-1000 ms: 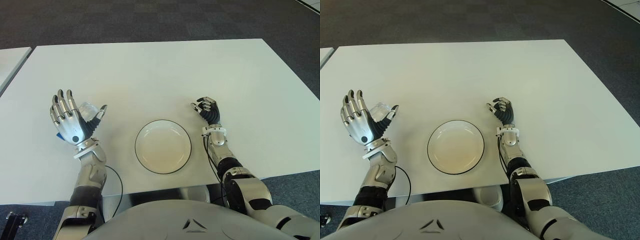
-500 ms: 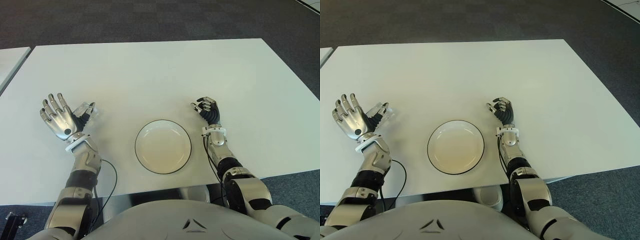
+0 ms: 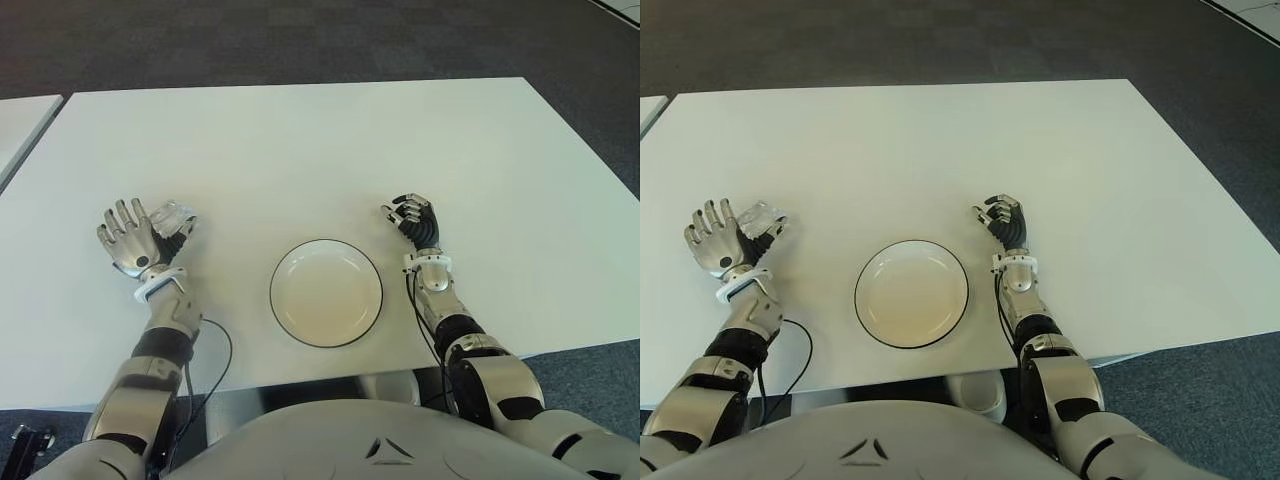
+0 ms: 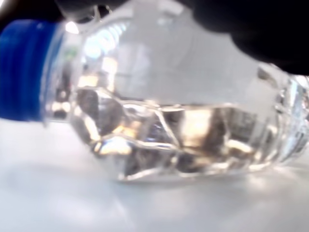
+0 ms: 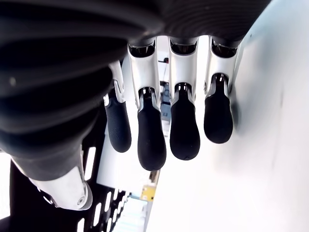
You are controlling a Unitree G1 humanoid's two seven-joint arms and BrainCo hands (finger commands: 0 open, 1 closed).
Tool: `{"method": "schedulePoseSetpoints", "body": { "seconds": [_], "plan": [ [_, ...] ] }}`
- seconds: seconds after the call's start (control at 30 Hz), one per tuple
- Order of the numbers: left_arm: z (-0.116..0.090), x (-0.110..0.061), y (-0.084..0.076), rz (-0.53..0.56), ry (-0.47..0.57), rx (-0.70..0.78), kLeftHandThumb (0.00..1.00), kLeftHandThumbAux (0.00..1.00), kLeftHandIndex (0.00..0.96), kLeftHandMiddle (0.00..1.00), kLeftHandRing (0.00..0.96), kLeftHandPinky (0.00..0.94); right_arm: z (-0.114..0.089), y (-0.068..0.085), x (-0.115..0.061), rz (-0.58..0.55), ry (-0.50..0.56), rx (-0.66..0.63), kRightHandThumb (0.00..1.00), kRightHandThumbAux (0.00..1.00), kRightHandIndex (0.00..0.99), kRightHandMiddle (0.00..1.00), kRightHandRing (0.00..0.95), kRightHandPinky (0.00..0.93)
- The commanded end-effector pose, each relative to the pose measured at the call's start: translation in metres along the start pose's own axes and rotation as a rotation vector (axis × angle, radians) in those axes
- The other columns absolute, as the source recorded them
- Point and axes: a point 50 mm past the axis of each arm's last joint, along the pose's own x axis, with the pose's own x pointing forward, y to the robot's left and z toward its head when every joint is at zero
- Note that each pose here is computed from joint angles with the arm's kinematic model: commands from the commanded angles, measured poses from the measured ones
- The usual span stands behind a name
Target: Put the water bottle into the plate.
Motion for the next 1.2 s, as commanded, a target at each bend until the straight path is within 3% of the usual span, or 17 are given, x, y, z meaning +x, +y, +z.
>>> {"method": "schedulePoseSetpoints", "body": {
  "seconds": [0.03,0.33,0.9,1.1,1.2],
  "plan": [
    [-0.005,0.000,-0.014,-0.163,-0.033,0.078,0.507,0.163,0.000,0.000,0.000,0.000,-0.007,0.000,-0.006,0.003,0.030,-0.004,0.708,0.729,0.434,0.681,0.682,0.630],
    [-0.003,-0.002,-0.033,-0.336,-0.059,0.125,0.557,0.211,0.000,0.000,0.000,0.000,-0.005,-0.001,-0.006,0.001,0.023,-0.012,0.708,0.729,0.434,0.691,0.685,0.605],
    [0.004,-0.004,-0.040,-0.444,-0.048,0.054,0.664,0.300,0.031,0.000,0.000,0.001,-0.004,-0.001,-0.006,-0.002,0.020,-0.025,0.709,0.729,0.435,0.699,0.689,0.587],
    [0.007,-0.006,-0.041,-0.443,-0.023,0.032,0.701,0.327,0.107,0.064,0.047,0.130,-0.004,-0.001,-0.005,-0.001,0.025,-0.026,0.709,0.729,0.435,0.695,0.678,0.558],
    [0.009,-0.008,-0.042,-0.434,-0.017,0.029,0.731,0.344,0.257,0.247,0.238,0.305,-0.005,-0.001,-0.006,-0.002,0.027,-0.024,0.709,0.729,0.435,0.693,0.675,0.557]
  ]
}}
